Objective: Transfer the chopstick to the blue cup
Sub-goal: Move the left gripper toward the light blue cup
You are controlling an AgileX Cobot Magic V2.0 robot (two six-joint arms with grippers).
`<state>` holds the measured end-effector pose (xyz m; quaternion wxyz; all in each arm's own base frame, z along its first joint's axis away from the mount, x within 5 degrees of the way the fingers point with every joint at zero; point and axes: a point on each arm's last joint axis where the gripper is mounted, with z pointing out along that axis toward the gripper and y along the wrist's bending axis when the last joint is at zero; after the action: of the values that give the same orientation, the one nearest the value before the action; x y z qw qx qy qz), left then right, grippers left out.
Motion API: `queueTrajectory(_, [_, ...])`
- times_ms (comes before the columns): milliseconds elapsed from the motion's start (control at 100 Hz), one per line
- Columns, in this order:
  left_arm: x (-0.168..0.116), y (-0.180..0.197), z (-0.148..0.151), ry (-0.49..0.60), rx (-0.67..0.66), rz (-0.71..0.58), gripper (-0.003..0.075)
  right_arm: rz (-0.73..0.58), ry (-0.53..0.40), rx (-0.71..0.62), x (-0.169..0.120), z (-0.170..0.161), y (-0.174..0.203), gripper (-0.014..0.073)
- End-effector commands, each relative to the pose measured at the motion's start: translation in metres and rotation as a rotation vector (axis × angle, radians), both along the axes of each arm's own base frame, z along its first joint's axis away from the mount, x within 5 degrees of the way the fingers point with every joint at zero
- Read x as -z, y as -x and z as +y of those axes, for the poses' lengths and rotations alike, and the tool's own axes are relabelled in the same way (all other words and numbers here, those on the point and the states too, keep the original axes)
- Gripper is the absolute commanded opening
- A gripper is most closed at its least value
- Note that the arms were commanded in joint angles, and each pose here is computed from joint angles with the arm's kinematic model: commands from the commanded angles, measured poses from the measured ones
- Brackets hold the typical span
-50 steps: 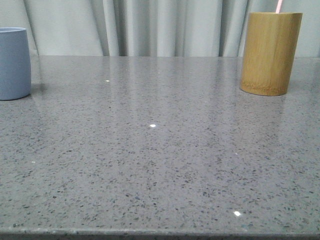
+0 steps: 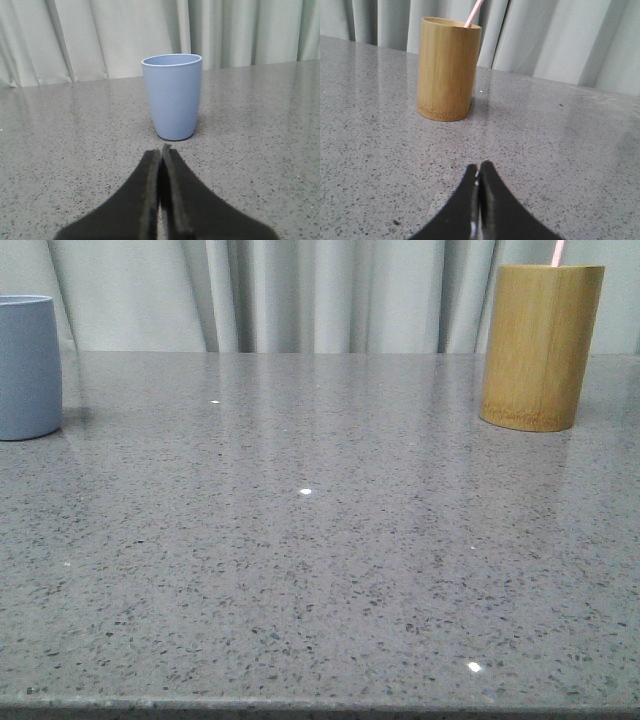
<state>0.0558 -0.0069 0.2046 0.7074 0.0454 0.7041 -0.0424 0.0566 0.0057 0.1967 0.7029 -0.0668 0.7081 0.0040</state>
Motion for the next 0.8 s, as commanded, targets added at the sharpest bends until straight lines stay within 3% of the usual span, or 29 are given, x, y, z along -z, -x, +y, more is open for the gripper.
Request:
queueTrajectory(0, [-0.007, 0.003, 0.0, 0.022, 0.006, -0.108, -0.0019, -0.11, 0.004, -0.001, -0.009, 0.0, 0.002, -0.0068])
queueTrajectory(280, [-0.011, 0.003, 0.0, 0.028, 0.007, -0.152, -0.0019, -0.137, 0.001, -0.001, -0.012, 0.0, 0.002, -0.0068])
queueTrajectory(480, [-0.022, 0.006, 0.0, 0.056, 0.008, -0.188, -0.0019, -0.252, -0.026, -0.002, -0.023, 0.0, 0.004, -0.0068])
queueTrajectory(670, [-0.053, 0.009, 0.001, 0.119, 0.016, -0.19, -0.0019, -0.229, -0.074, -0.004, -0.041, -0.001, 0.008, -0.0068])
queueTrajectory(790, [-0.081, 0.007, -0.001, 0.123, 0.026, -0.094, -0.0019, -0.15, -0.069, -0.011, -0.066, 0.0, 0.011, -0.0068])
